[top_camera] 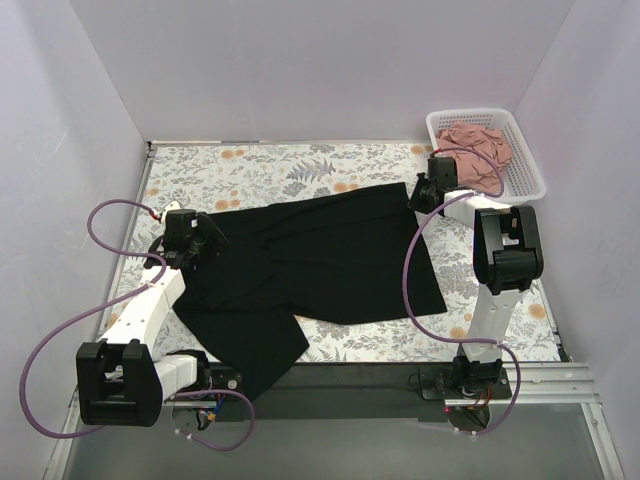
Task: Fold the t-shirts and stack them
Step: Fold the tshirt
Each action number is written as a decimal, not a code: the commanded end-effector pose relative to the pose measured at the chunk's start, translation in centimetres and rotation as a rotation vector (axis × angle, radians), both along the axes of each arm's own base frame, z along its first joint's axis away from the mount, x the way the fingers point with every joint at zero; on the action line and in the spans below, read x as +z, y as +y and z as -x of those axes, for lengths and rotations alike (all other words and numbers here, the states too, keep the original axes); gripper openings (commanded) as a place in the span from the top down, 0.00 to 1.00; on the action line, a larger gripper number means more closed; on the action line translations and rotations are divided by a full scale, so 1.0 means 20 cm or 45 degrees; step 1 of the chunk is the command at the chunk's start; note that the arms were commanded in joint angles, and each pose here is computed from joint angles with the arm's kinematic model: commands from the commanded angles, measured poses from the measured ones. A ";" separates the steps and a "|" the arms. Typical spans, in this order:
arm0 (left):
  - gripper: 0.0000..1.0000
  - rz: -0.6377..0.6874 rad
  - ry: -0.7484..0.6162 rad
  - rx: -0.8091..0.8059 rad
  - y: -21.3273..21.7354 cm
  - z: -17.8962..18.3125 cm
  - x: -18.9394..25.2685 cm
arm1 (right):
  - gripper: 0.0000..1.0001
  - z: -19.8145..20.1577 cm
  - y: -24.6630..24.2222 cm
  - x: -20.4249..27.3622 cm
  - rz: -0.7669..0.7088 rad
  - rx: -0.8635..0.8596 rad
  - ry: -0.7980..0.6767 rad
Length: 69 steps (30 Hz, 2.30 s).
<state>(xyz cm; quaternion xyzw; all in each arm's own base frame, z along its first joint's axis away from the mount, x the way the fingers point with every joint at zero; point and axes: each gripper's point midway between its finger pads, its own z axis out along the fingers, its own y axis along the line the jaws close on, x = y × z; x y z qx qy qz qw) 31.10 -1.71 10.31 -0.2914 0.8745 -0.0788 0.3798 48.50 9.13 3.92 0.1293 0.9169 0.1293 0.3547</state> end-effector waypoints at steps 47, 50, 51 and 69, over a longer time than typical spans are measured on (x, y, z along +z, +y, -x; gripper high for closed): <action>0.29 -0.025 0.083 -0.029 0.00 0.01 -0.07 | 0.90 -0.01 -0.17 0.14 0.198 0.072 0.103; 0.29 -0.022 0.089 -0.035 -0.01 0.01 -0.08 | 0.90 0.01 -0.19 0.07 0.222 0.067 0.140; 0.29 -0.021 0.093 -0.036 -0.01 0.01 -0.08 | 0.90 0.01 -0.19 0.07 0.228 0.080 0.142; 0.29 0.006 0.134 -0.096 -0.06 0.01 -0.12 | 0.64 0.24 0.95 0.27 0.620 1.333 -0.421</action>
